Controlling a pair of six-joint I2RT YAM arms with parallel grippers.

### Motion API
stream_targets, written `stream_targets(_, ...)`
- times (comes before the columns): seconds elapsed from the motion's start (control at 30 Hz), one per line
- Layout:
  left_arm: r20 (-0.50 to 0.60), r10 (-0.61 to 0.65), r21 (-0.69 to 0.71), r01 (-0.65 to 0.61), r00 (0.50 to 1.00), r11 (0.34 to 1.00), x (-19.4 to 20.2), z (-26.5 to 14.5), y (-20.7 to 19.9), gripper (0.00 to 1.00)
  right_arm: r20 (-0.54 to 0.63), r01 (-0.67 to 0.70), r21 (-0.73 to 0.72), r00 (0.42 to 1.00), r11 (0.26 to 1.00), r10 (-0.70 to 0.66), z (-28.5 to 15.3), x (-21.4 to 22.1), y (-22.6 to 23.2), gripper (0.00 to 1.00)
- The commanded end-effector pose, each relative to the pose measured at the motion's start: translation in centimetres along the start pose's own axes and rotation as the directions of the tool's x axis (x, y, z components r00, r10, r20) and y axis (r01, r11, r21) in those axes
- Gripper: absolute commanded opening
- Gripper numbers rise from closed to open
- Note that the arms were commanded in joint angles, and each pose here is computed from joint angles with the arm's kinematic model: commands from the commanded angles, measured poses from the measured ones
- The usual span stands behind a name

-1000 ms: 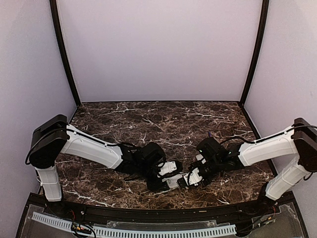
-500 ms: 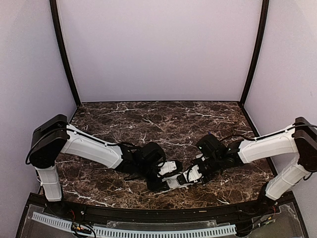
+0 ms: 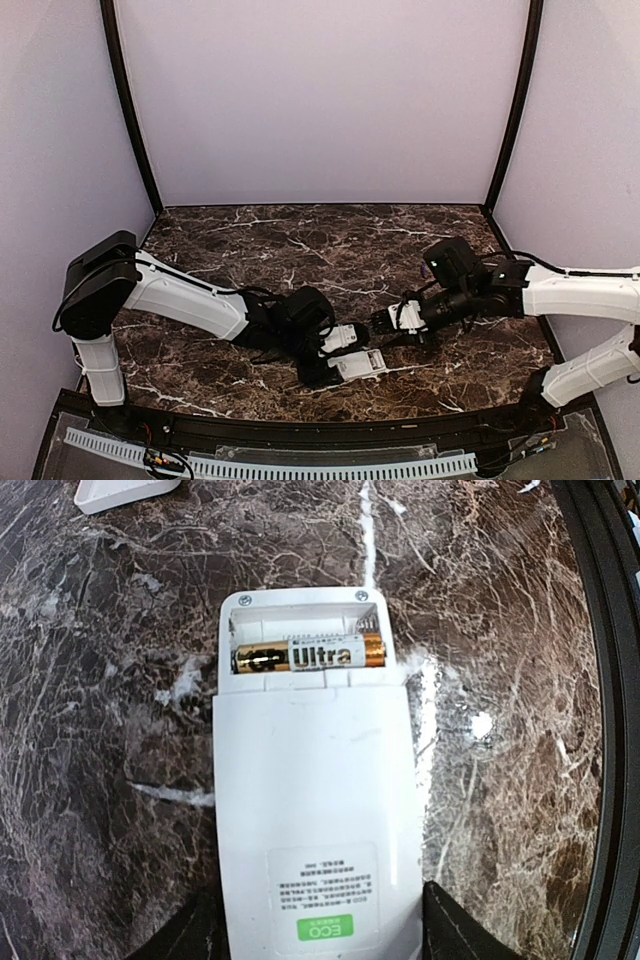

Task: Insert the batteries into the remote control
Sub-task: Load the battery into the battery compartment, then press the battery in the battery compartment.

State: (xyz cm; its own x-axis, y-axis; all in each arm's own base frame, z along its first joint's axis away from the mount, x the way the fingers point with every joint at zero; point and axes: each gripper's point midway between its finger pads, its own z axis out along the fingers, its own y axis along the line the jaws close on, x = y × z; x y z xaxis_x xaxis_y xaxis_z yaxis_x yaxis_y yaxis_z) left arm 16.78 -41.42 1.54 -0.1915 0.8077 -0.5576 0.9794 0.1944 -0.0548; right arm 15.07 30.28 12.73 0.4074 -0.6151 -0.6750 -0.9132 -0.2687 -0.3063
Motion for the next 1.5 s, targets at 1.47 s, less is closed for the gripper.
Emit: stream_targets(1.47,0.11,-0.414,-0.264,0.428,0.904,0.864,4.7,-9.6,4.5,0.95,-0.155,-0.903,0.419,-0.175,-0.095,0.972,5.8,6.8,1.6,0.08)
